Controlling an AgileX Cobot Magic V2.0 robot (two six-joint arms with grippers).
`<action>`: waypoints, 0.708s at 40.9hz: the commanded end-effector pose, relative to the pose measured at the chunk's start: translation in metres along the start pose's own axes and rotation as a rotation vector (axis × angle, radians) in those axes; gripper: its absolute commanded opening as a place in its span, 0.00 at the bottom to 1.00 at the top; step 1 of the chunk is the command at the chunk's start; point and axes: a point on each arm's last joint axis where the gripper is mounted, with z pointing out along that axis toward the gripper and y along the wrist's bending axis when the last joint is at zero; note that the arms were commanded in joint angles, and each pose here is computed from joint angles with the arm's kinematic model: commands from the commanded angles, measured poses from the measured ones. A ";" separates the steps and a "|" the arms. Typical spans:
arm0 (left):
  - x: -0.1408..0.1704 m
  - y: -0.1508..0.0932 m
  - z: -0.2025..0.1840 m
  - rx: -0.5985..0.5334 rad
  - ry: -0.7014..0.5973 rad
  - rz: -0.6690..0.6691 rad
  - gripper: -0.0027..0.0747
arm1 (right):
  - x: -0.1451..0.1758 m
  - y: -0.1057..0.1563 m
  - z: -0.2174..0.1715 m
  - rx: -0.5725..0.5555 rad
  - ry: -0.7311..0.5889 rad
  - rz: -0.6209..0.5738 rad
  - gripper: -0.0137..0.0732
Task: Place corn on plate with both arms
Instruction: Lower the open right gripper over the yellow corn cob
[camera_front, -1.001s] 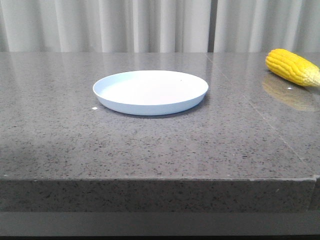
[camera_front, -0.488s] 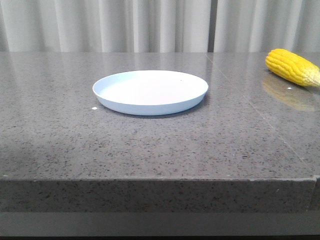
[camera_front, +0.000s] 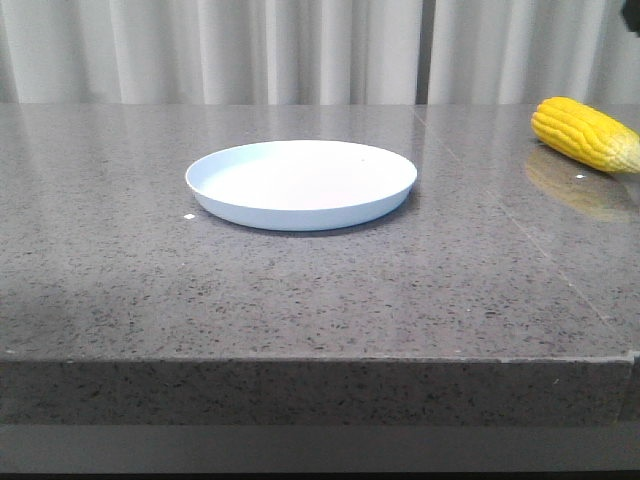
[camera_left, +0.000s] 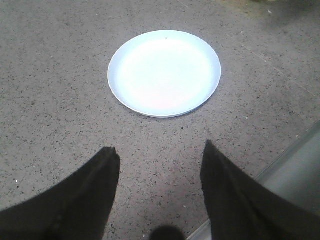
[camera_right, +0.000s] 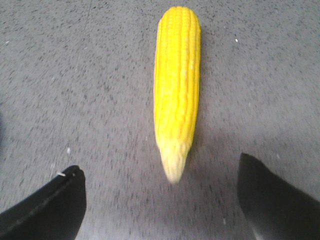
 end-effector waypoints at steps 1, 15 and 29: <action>-0.011 0.000 -0.007 0.005 -0.095 -0.008 0.51 | -0.030 -0.001 0.004 0.007 -0.089 -0.007 0.89; -0.011 0.000 -0.007 0.005 -0.095 -0.008 0.51 | -0.052 -0.006 0.077 0.028 -0.012 -0.027 0.89; -0.011 0.000 -0.007 0.005 -0.095 -0.008 0.51 | -0.043 -0.010 0.124 0.040 0.044 -0.039 0.89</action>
